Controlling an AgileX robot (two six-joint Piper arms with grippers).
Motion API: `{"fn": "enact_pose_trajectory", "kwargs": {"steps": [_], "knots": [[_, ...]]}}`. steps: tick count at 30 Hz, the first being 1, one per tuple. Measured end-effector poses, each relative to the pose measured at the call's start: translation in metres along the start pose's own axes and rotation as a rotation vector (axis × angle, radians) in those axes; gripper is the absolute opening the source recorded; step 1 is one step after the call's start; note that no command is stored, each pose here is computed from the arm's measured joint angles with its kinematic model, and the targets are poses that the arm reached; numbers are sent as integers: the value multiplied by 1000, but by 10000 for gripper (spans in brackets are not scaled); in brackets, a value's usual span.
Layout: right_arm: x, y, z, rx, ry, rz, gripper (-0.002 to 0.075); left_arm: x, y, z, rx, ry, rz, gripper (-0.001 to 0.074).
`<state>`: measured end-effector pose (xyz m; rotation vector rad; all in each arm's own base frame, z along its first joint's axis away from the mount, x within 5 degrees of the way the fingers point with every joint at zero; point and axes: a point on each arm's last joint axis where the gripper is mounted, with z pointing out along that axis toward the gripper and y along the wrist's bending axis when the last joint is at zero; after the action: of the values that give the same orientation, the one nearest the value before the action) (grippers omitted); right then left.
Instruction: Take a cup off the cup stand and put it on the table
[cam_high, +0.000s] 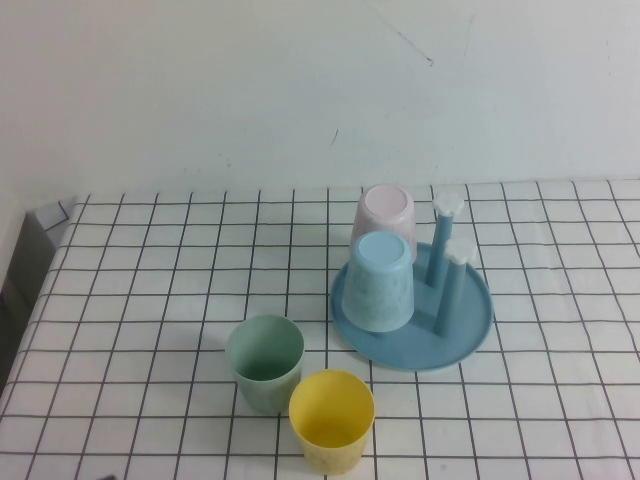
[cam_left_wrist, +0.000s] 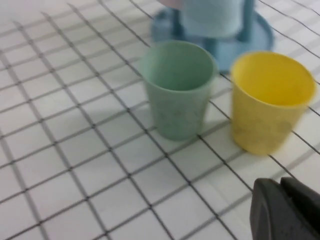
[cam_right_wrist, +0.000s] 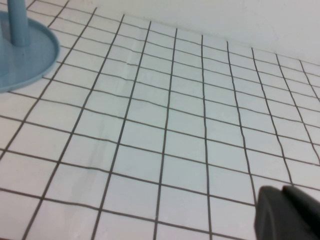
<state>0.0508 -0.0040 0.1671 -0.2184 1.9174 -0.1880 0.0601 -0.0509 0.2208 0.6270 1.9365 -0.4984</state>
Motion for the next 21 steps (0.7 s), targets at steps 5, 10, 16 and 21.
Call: {"fn": "enact_pose_trajectory", "kwargs": {"steps": [5,10,16,21], "knots": [[0,0,0,0,0,0,-1,18,18,-13,-232,-153,-99,-2],[0,0,0,0,0,0,-1,36,28,-18,-435,-267,-200,-2],[0,0,0,0,0,0,-1,49,38,-17,-626,-264,-277,-2],[0,0,0,0,0,0,-1,50,43,-20,-741,-270,-260,-2]]}}
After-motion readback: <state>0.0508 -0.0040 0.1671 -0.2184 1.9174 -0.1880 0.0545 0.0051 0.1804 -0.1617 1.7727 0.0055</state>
